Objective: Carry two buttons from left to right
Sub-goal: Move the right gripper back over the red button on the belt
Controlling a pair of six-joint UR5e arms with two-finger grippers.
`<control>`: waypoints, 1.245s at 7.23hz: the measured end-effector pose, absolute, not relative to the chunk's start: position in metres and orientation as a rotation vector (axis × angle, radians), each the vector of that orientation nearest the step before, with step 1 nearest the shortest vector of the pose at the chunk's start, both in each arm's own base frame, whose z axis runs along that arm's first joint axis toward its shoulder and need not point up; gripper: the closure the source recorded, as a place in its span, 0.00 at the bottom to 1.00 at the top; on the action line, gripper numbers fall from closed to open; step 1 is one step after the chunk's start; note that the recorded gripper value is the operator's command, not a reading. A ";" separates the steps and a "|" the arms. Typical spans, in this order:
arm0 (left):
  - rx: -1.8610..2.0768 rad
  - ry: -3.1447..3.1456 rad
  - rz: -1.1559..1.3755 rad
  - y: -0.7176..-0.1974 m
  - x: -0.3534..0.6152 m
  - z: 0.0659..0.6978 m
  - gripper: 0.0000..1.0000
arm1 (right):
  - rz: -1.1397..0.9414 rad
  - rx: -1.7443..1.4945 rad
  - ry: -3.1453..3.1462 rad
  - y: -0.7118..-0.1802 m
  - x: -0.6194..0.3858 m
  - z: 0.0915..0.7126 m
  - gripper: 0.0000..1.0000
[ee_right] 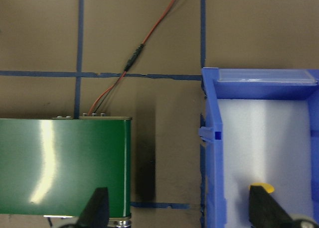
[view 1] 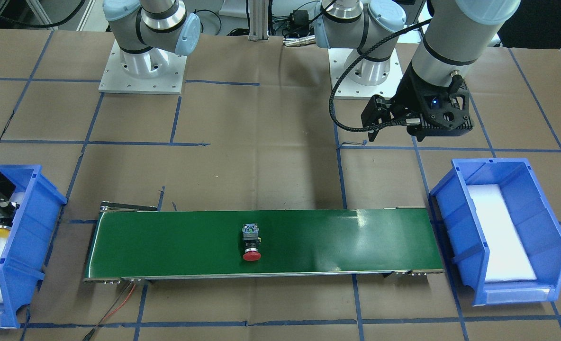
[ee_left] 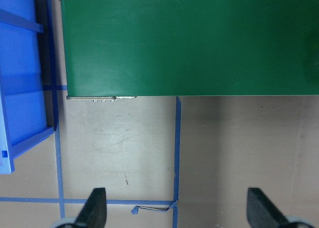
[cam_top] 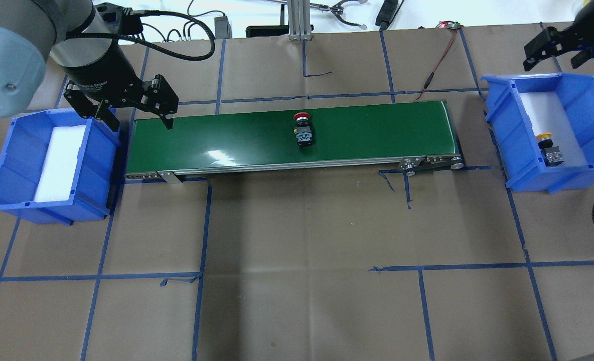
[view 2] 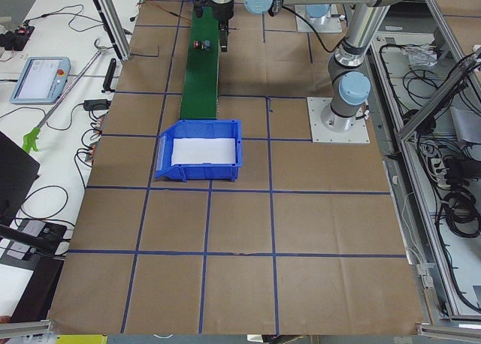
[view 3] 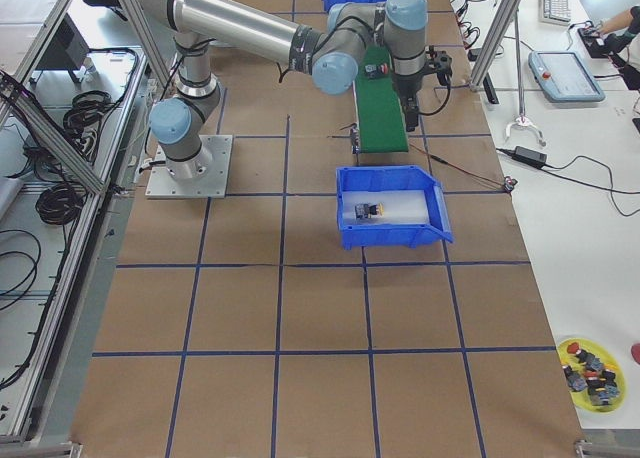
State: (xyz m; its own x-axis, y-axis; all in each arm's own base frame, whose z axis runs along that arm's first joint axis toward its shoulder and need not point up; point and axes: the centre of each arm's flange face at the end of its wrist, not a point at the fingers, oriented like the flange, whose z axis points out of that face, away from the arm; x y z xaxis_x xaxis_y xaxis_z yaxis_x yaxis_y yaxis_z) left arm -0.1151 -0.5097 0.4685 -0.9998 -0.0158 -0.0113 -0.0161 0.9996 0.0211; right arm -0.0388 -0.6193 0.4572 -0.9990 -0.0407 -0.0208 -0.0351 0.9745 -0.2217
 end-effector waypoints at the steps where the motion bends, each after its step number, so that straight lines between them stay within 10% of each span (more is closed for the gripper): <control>1: -0.025 3.130 0.034 -0.509 -0.115 0.468 0.00 | -0.313 -0.052 3.087 -0.618 0.003 0.464 0.01; 9: -0.025 3.131 0.038 -0.507 -0.115 0.467 0.00 | -0.230 0.051 3.123 -0.600 0.126 0.461 0.00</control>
